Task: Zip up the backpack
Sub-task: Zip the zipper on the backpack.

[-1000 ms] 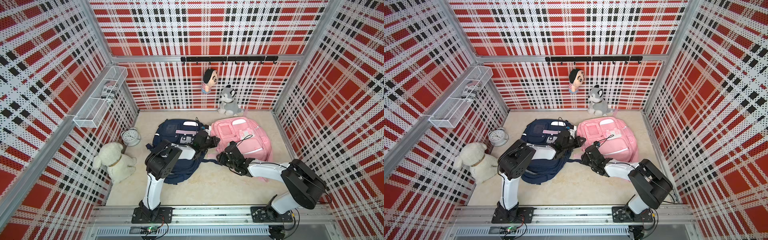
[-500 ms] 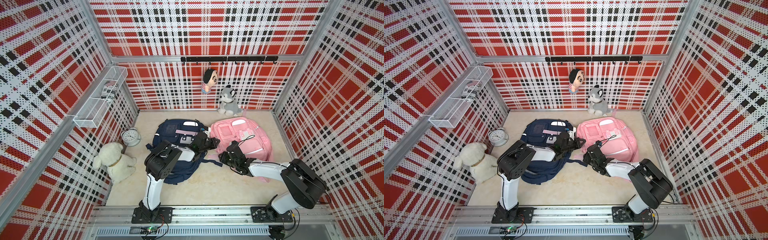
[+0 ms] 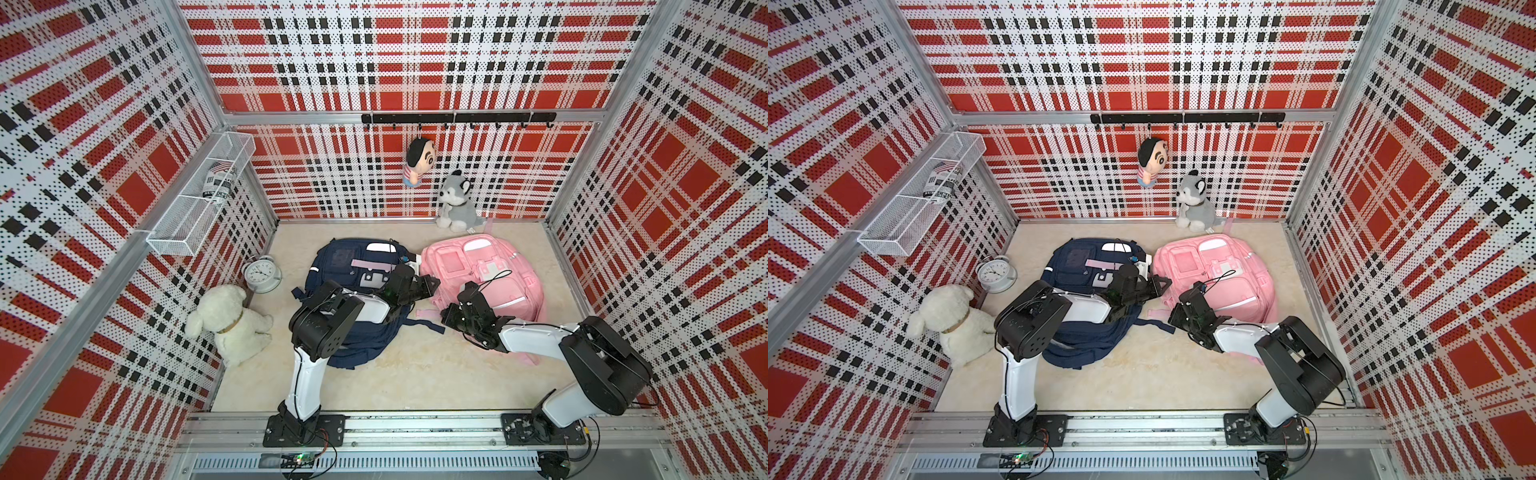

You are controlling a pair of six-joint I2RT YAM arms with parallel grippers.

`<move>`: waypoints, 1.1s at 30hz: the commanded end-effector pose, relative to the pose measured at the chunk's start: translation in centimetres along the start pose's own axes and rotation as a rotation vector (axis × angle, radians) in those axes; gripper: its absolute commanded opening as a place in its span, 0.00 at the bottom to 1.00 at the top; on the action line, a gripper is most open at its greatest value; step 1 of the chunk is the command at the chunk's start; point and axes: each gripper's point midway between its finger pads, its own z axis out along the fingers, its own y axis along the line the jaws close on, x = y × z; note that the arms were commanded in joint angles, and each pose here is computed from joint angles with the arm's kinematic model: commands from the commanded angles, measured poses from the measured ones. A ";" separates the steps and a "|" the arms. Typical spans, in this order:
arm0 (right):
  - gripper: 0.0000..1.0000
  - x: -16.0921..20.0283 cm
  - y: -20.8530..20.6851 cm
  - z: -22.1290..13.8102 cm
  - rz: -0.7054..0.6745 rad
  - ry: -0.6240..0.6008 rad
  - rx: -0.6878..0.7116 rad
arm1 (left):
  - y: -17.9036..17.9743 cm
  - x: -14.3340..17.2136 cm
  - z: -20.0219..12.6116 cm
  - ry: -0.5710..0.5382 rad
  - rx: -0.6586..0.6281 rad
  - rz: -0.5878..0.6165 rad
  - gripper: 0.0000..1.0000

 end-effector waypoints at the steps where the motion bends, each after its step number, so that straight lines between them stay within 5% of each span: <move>1: 0.00 0.1 -2.1 0.1 -0.015 0.005 0.060 | -1.4 -0.2 -0.5 0.004 0.042 0.017 0.00; 13: 0.00 3.1 -1.9 -2.7 -0.183 0.211 0.037 | 0.5 -2.2 0.5 -0.030 -0.033 0.027 0.00; 33: 0.00 5.1 -8.5 -10.5 -0.253 0.278 0.258 | 2.5 -6.0 1.7 -0.060 -0.124 0.079 0.00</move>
